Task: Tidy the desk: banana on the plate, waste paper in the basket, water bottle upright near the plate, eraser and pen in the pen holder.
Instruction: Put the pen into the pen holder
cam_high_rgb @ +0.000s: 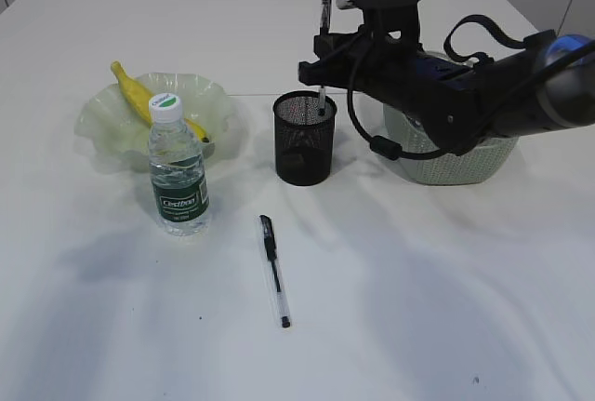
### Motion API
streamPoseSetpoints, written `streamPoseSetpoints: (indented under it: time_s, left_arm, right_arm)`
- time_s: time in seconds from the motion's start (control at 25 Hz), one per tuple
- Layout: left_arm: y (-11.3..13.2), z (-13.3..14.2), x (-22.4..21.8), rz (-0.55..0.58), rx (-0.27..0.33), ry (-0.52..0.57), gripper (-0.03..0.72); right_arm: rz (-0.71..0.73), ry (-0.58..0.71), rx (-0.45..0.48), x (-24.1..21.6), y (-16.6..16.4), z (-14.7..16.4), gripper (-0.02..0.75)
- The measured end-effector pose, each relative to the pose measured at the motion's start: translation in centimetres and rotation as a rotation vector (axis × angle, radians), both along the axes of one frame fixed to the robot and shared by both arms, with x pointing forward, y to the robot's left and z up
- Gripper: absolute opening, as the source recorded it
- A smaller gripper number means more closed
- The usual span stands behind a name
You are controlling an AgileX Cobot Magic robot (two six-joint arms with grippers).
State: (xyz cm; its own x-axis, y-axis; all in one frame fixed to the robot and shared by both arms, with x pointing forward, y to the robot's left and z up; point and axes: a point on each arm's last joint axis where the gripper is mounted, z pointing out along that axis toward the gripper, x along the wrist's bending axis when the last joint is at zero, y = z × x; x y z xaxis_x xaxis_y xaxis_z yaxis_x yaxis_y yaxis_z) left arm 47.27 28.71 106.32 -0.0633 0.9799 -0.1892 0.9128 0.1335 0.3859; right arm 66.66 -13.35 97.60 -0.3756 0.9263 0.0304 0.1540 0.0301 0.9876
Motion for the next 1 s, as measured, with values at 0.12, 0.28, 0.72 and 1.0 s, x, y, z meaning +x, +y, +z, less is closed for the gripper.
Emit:
streamPoseSetpoints:
  time_s: [0.12,0.28,0.72,1.0]
  left_arm:
    - [0.0,0.0,0.0,0.0,0.0,0.0,0.359]
    - [0.0,0.0,0.0,0.0,0.0,0.0,0.358]
    - [0.0,0.0,0.0,0.0,0.0,0.0,0.358]
    - [0.0,0.0,0.0,0.0,0.0,0.0,0.358]
  right_arm:
    - [-0.004,-0.008,-0.01,0.3,-0.5,0.1,0.048]
    - [0.017,-0.017,-0.042,0.4,-0.6,-0.1,0.048]
    - [0.046,-0.001,-0.058,1.6,0.0,-1.5,0.048]
    - [0.04,0.058,-0.084,1.5,-0.1,-2.1,0.058]
